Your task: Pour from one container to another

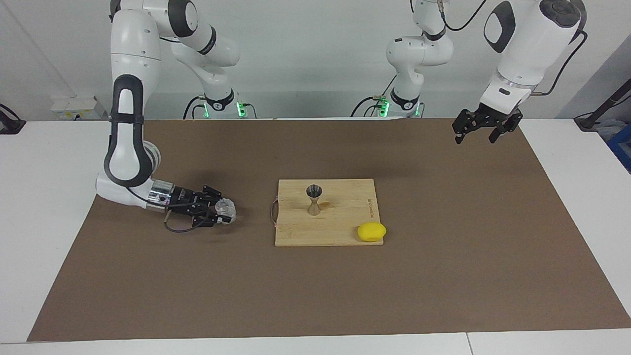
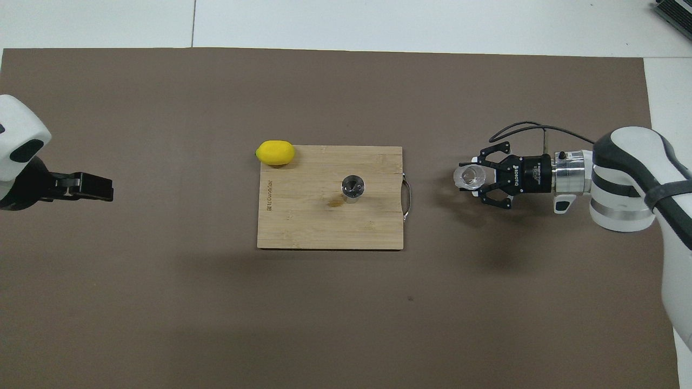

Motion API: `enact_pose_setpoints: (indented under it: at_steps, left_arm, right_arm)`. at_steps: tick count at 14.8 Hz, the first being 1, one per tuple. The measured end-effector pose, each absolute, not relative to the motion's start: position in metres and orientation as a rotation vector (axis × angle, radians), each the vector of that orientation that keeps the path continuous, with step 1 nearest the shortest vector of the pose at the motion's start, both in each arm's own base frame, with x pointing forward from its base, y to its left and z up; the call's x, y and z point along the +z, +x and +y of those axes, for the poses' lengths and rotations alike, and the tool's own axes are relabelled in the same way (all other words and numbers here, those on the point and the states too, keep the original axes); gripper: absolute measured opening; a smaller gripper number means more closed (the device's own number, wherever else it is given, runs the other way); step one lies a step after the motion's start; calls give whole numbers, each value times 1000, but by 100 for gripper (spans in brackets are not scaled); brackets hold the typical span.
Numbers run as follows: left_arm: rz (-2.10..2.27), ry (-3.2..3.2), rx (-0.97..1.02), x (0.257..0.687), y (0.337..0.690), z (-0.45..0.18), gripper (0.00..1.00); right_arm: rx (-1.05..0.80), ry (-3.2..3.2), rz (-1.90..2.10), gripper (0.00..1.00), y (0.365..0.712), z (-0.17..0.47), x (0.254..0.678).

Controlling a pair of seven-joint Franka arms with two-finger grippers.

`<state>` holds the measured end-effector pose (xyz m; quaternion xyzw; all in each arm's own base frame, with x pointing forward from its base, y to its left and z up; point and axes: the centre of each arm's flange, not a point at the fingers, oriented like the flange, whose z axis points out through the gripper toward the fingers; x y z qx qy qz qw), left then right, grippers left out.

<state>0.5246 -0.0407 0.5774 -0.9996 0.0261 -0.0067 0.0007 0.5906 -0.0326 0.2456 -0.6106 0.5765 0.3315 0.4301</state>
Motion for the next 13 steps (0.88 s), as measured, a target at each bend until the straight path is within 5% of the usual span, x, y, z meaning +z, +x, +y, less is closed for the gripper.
enact_pose_setpoints:
  at_steps: [13]
  left_arm:
    - [82, -3140, -43, 573, 532, -42, 100]
  right_arm:
    - [854, -1435, 1513, 51, 569, -65, 211]
